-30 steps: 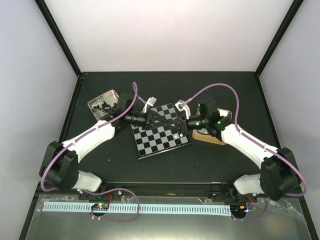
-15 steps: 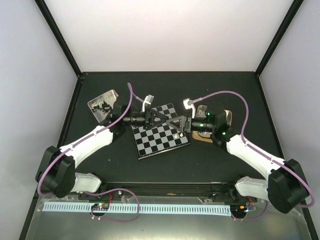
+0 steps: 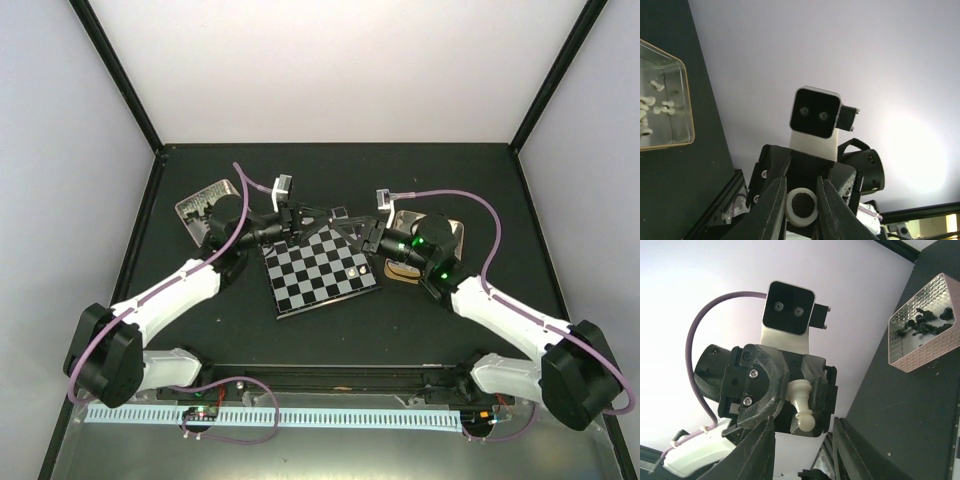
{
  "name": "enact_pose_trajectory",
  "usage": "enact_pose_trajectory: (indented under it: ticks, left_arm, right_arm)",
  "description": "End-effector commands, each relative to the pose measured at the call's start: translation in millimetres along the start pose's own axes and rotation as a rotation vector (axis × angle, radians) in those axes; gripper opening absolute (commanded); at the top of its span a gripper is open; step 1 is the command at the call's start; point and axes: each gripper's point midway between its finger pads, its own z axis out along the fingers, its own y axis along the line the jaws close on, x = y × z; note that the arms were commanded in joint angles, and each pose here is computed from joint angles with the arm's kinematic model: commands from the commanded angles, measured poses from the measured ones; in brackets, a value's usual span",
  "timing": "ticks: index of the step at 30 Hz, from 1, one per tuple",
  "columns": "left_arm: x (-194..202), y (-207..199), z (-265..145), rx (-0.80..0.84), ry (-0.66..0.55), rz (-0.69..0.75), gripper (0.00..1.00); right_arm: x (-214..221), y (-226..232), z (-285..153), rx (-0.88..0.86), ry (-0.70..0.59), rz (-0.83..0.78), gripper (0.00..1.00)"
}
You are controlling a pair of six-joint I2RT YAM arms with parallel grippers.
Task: Set up the chess pieces on the board
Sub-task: Place the chess piece on the chessboard.
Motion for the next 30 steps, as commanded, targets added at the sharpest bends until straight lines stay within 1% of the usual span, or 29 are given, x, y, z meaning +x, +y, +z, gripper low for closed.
enact_pose_trajectory:
  ticks: [1,3,8,15,20,23,26,30]
  left_arm:
    - [-4,-21,-1,0.069,-0.032,0.006,0.07]
    - [-4,-20,-1,0.068,-0.031,0.003,0.07]
    - [-3,-18,-1,0.064,-0.032,-0.002,0.06]
    - [-2,-9,-2,0.046,-0.035,-0.018,0.06]
    - [-3,-7,-1,0.040,-0.038,-0.018,0.05]
    - [-4,-4,-1,0.032,-0.038,-0.020,0.06]
    - [-4,0,0,0.021,-0.041,-0.020,0.08]
    - [-4,4,-1,-0.001,-0.046,-0.013,0.13]
  right_arm:
    - [-9,15,5,-0.061,-0.050,0.021,0.31]
    - [-10,14,8,-0.062,-0.049,0.030,0.30]
    - [-15,11,11,-0.058,-0.069,0.052,0.21]
    - [-17,9,11,-0.041,-0.088,0.058,0.19]
    - [-18,11,12,-0.047,-0.082,0.064,0.07]
    - [-19,14,12,-0.049,-0.084,0.064,0.04]
    - [-20,16,11,-0.049,-0.084,0.060,0.02]
    - [-19,12,11,-0.025,-0.081,0.055,0.01]
